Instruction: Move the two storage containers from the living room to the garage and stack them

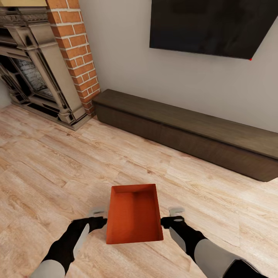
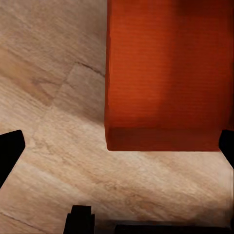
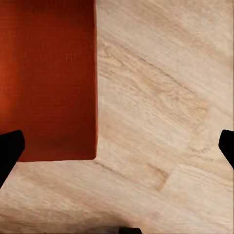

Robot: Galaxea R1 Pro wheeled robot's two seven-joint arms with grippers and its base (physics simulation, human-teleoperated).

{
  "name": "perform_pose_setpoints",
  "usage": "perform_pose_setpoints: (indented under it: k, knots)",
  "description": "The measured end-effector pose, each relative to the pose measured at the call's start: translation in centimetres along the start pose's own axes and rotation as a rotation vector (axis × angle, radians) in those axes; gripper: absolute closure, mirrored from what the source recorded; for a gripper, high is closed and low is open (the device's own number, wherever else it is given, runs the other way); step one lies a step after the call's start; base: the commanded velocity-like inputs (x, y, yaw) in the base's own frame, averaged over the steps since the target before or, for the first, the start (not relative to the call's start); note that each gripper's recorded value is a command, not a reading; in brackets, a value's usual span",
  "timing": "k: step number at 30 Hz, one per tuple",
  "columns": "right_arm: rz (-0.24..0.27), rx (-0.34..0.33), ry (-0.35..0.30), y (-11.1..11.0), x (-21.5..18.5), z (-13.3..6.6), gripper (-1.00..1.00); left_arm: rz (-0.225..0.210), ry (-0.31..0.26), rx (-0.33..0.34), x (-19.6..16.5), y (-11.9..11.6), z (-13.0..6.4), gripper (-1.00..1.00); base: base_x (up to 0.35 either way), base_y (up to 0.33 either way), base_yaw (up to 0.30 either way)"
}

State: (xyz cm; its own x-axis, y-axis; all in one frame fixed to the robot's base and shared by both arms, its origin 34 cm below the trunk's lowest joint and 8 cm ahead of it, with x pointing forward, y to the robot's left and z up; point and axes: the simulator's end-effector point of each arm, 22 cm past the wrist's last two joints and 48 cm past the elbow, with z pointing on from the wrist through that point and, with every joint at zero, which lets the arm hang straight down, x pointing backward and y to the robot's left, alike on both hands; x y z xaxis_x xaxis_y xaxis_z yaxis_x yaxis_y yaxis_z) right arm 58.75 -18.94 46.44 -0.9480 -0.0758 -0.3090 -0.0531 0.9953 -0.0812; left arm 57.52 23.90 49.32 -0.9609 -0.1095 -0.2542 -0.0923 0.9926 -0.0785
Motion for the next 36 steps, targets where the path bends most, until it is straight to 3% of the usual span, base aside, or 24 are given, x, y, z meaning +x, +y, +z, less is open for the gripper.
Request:
perform_pose_setpoints:
  k: [4, 8, 16, 20, 29, 32, 34, 36]
  knots:
    - [0.018, -0.021, -0.048, 3.2, -1.6, -0.6, -1.0, 0.005, -0.03, 0.036, -2.2, -2.8, -0.4, -1.0, 0.0, 0.0, 0.0]
    - [0.033, -0.024, -0.082, 4.7, -2.6, -1.1, -1.0, 0.01, -0.021, 0.043, -2.1, -3.4, -0.2, -1.0, 0.0, 0.0, 0.0]
    - [0.03, -0.014, -0.076, 5.2, -2.6, -1.2, -1.0, 0.012, -0.003, 0.034, -1.0, -3.1, 0.3, -1.0, 0.0, 0.0, 0.0]
    - [-0.004, -0.004, -0.015, 4.7, -2.7, -1.2, -1.0, 0.012, 0.003, 0.038, -0.7, -3.7, 0.4, -1.0, 0.0, 0.0, 0.0]
    - [0.006, -0.001, -0.051, 4.6, -4.8, -1.3, -1.0, 0.013, -0.009, 0.036, -1.3, -3.7, 0.2, -1.0, 0.0, 0.0, 0.0]
    - [0.004, -0.007, -0.057, 4.8, -5.2, -1.4, -1.0, 0.014, -0.012, 0.023, -1.4, -3.5, 0.1, -1.0, 0.0, 0.0, 0.0]
    - [0.002, -0.009, -0.055, 4.8, -5.2, -1.4, -1.0, 0.012, -0.012, -0.045, -1.4, -2.4, 0.1, -1.0, 0.0, 0.0, 0.0]
    - [0.002, -0.007, -0.054, 4.7, -5.2, -1.4, -1.0, 0.011, -0.012, -0.066, -1.4, -2.2, 0.1, -1.0, 0.0, 0.0, 0.0]
